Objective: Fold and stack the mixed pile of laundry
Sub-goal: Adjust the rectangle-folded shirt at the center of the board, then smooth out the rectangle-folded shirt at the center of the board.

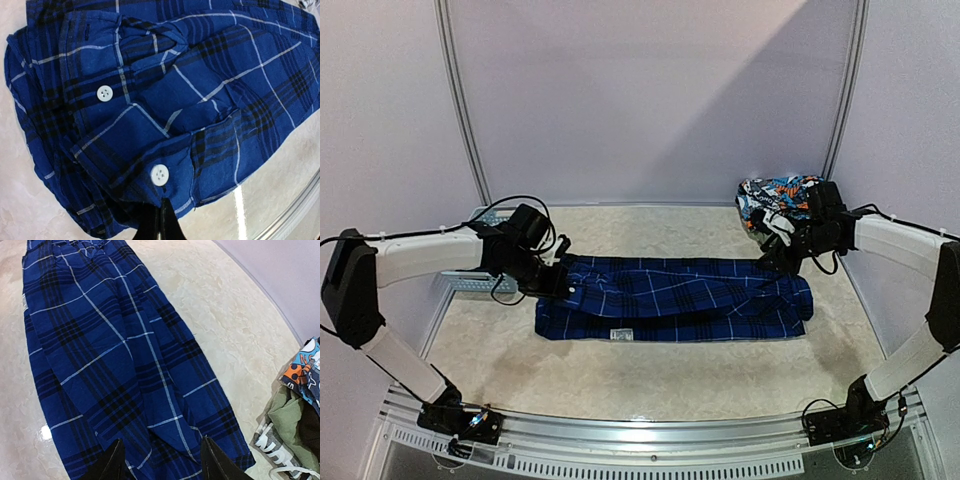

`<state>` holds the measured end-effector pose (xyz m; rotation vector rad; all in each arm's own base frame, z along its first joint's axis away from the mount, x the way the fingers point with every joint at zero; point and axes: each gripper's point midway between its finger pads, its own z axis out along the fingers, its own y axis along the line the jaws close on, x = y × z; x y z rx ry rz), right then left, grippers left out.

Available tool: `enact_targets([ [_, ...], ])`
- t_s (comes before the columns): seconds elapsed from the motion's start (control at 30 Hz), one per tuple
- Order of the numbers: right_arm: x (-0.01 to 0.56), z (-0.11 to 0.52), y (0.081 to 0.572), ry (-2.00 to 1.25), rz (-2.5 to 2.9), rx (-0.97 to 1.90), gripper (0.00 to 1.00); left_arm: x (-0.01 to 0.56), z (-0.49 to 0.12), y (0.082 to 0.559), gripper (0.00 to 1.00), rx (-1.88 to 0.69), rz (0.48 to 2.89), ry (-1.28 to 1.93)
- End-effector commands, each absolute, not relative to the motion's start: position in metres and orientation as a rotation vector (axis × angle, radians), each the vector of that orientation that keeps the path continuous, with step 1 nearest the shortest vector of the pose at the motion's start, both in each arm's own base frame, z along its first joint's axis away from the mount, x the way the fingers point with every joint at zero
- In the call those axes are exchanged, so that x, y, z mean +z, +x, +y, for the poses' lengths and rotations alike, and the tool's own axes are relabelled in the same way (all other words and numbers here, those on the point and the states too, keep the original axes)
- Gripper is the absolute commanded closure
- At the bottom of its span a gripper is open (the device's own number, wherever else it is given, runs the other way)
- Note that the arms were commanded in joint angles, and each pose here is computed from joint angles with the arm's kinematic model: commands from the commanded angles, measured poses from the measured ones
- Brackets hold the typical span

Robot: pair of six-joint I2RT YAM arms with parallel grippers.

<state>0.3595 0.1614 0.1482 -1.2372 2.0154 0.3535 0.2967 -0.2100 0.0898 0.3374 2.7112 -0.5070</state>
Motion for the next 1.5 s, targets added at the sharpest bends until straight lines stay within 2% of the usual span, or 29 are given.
enact_targets([
  [0.0, 0.135, 0.163, 0.350, -1.238, 2.066, 0.425, 0.48, 0.074, -0.209, 0.303, 1.00, -0.498, 2.751, 0.297],
  [0.27, 0.132, 0.164, 0.349, -1.242, 2.066, 0.436, 0.46, 0.046, -0.193, 0.294, 1.00, -0.383, 2.867, 0.259],
  [0.33, 0.134, 0.163, 0.354, -1.222, 2.067, 0.418, 0.45, 0.046, -0.189, 0.291, 0.95, -0.354, 2.893, 0.255],
  [0.37, 0.135, 0.161, 0.358, -1.203, 2.066, 0.391, 0.41, 0.048, -0.188, 0.290, 0.91, -0.338, 2.905, 0.254],
  [0.43, 0.148, 0.154, 0.370, -1.110, 2.026, 0.300, 0.04, 0.060, -0.184, 0.290, 0.80, -0.299, 2.916, 0.249],
  [0.47, 0.155, 0.148, 0.376, -1.055, 2.003, 0.244, 0.01, 0.070, -0.183, 0.292, 0.76, -0.275, 2.907, 0.247],
  [0.57, 0.193, 0.138, 0.399, -0.846, 1.988, 0.199, 0.01, 0.114, -0.186, 0.311, 0.65, -0.227, 2.793, 0.245],
  [0.6, 0.199, 0.139, 0.413, -0.717, 2.054, 0.271, 0.01, 0.127, -0.186, 0.318, 0.61, -0.190, 2.751, 0.240],
  [0.67, 0.188, 0.166, 0.398, -0.737, 2.222, 0.588, 0.01, 0.146, -0.196, 0.333, 0.59, -0.190, 2.675, 0.254],
  [0.8, 0.150, 0.213, 0.371, -0.730, 2.309, 1.168, 0.01, 0.147, -0.249, 0.353, 0.60, -0.476, 2.538, 0.270],
  [0.9, 0.130, 0.224, 0.364, -0.672, 2.363, 1.278, 0.01, 0.128, -0.296, 0.356, 0.67, -0.781, 2.478, 0.248],
  [1.1, 0.123, 0.248, 0.349, -0.615, 2.307, 1.545, 0.01, 0.097, -0.343, 0.354, 0.70, -0.920, 2.464, 0.297],
  [1.23, 0.088, 0.255, 0.349, -0.537, 2.439, 1.530, 0.01, 0.069, -0.337, 0.351, 0.72, -0.883, 2.536, 0.242],
  [1.47, 0.013, 0.233, 0.342, -0.321, 2.718, 1.391, 0.01, 0.005, -0.294, 0.327, 0.75, -0.701, 2.746, 0.161],
])
